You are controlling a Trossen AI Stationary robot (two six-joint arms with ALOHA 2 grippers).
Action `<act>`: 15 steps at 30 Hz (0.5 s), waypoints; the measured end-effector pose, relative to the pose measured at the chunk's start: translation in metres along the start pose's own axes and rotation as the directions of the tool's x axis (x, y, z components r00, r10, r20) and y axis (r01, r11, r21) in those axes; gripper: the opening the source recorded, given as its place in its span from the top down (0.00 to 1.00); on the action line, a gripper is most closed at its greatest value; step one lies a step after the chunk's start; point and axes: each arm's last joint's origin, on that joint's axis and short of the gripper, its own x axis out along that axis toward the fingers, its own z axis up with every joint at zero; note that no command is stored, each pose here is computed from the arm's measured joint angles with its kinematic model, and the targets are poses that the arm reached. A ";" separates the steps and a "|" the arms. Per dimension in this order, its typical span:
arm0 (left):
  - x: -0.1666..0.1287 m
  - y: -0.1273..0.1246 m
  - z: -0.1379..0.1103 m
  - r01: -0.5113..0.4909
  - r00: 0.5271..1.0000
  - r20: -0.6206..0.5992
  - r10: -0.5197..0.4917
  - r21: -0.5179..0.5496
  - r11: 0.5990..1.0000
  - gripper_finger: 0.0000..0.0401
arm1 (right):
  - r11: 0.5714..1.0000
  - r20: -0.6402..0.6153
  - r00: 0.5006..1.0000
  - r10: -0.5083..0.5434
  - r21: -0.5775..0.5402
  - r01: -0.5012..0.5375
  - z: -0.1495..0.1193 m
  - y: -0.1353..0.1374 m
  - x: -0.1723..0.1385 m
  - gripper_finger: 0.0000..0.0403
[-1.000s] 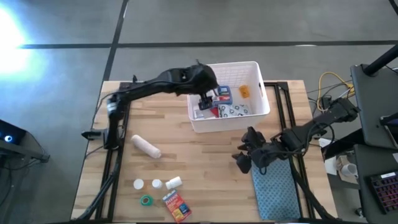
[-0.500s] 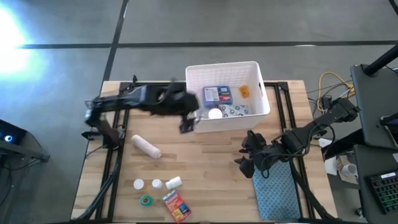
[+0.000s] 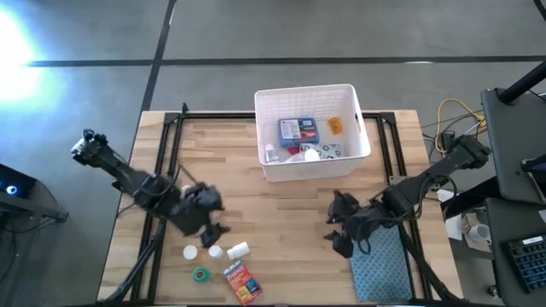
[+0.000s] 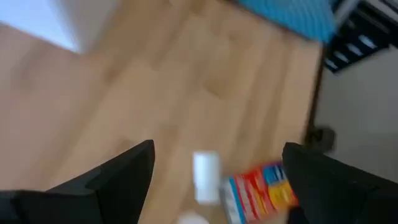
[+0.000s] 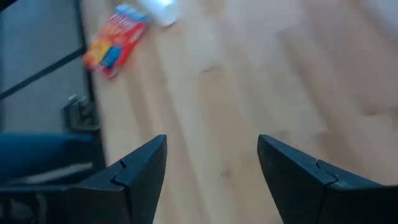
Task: Pick & place medical supplies in basket/bin
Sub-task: Put the left white medicine bottle into the white bin
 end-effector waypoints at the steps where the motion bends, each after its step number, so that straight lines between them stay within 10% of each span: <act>1: 0.002 -0.001 -0.011 0.017 1.000 -0.018 -0.017 0.002 1.000 0.18 | 1.000 -0.012 1.000 0.025 -0.016 -0.025 -0.002 0.004 0.004 0.40; 15: 0.025 -0.036 -0.098 0.050 0.976 -0.216 -0.022 0.124 0.991 0.21 | 0.994 -0.131 0.991 0.020 -0.100 -0.033 -0.035 0.033 0.064 0.40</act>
